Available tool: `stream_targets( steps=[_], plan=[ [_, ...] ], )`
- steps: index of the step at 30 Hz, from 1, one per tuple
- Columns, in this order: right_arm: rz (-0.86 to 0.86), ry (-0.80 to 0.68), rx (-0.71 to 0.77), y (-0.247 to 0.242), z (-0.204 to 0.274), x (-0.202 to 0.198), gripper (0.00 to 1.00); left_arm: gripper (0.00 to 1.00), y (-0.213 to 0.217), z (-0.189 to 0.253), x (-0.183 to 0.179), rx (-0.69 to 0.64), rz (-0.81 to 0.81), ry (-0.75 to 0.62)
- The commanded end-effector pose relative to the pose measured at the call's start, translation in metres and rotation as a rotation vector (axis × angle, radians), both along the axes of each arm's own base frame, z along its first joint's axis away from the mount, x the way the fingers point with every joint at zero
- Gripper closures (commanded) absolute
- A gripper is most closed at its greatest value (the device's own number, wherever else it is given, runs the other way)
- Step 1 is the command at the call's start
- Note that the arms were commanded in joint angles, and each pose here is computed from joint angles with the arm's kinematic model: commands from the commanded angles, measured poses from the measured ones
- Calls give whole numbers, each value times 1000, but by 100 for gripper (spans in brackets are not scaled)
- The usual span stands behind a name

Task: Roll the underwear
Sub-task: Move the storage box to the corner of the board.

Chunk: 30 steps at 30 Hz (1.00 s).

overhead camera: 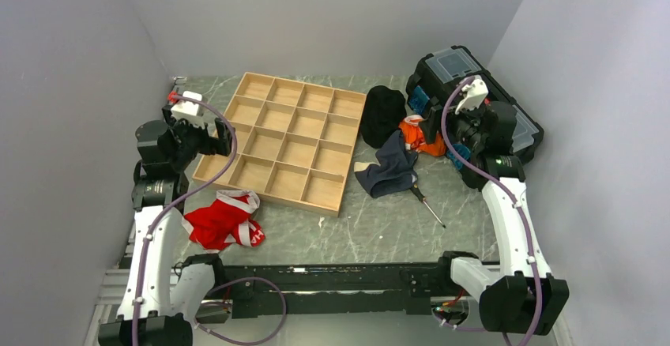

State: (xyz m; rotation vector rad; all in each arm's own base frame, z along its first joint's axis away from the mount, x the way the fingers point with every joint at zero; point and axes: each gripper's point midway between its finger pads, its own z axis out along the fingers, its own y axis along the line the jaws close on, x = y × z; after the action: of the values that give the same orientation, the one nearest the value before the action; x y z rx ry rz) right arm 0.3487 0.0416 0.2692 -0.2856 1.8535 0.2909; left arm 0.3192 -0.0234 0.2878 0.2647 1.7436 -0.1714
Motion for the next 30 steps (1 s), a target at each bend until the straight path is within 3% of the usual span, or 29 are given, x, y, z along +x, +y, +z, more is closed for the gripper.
stream_targets(
  steps=[1, 11, 16, 18, 23, 30],
  plan=[
    [36, -91, -17, 3, 24, -4, 0, 1, 1, 16, -1, 1, -11, -68],
    [103, -87, -16, 12, 19, -6, 0, 1, 16, 14, 1, -4, 50, -52],
    [173, -86, -26, 21, 15, -13, 0, 1, 29, 14, 4, 73, 85, -47],
    [199, -81, -30, 24, 12, -14, 0, 1, 31, -1, 10, 114, 68, 10],
    [240, -53, -24, 31, 1, -13, 0, 0, 34, -65, 29, 135, 3, 300],
    [251, -36, -28, 32, -6, -11, 0, 2, 23, -129, 69, 176, -47, 489]
  ],
)
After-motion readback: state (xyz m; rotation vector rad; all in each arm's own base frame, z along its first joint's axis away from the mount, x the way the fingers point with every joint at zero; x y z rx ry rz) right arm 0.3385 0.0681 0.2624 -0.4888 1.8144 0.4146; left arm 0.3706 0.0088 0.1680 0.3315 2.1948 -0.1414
